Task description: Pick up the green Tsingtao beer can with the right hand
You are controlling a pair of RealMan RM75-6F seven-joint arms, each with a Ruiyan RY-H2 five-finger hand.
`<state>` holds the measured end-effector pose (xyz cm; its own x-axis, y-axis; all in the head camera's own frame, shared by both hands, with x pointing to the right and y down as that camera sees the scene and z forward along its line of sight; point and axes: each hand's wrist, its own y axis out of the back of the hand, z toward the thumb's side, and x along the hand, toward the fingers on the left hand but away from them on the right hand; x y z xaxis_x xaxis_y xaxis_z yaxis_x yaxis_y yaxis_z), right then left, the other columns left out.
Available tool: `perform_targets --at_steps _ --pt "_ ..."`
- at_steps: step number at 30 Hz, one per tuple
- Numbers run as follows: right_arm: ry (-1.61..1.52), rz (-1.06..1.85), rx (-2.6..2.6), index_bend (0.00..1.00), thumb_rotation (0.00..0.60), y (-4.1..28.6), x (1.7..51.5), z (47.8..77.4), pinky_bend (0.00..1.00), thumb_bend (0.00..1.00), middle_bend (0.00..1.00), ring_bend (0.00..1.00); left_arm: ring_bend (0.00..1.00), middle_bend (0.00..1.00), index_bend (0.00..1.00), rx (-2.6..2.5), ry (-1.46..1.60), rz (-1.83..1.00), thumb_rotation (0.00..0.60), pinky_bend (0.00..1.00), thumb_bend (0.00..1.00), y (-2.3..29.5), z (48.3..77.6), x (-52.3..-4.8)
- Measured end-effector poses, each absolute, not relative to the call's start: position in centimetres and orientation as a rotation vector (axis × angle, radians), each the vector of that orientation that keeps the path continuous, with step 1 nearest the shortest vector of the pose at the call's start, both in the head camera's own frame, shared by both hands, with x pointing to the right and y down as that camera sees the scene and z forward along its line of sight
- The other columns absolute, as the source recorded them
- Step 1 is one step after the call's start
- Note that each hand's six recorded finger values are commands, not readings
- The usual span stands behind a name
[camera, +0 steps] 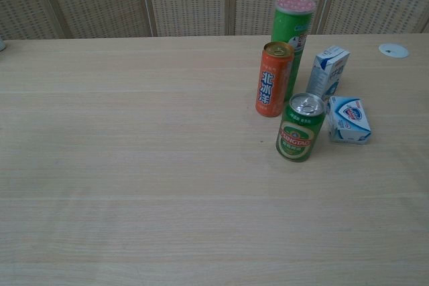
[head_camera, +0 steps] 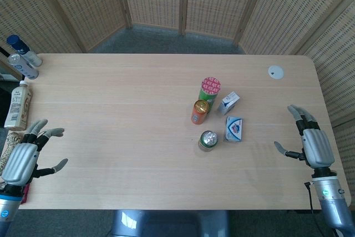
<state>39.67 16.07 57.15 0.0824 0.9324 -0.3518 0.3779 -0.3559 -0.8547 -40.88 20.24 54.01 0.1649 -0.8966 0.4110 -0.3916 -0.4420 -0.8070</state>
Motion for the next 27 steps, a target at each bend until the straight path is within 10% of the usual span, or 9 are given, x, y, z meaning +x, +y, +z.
perform_targets --at_steps 27 --pt "-1.49 1.169 -2.14 0.0 0.412 16.2 38.2 58.8 0.0 0.26 0.03 0.0 0.08 0.34 0.18 -1.939 1.187 -1.249 0.567 0.0 0.27 18.9 55.1 -40.9"
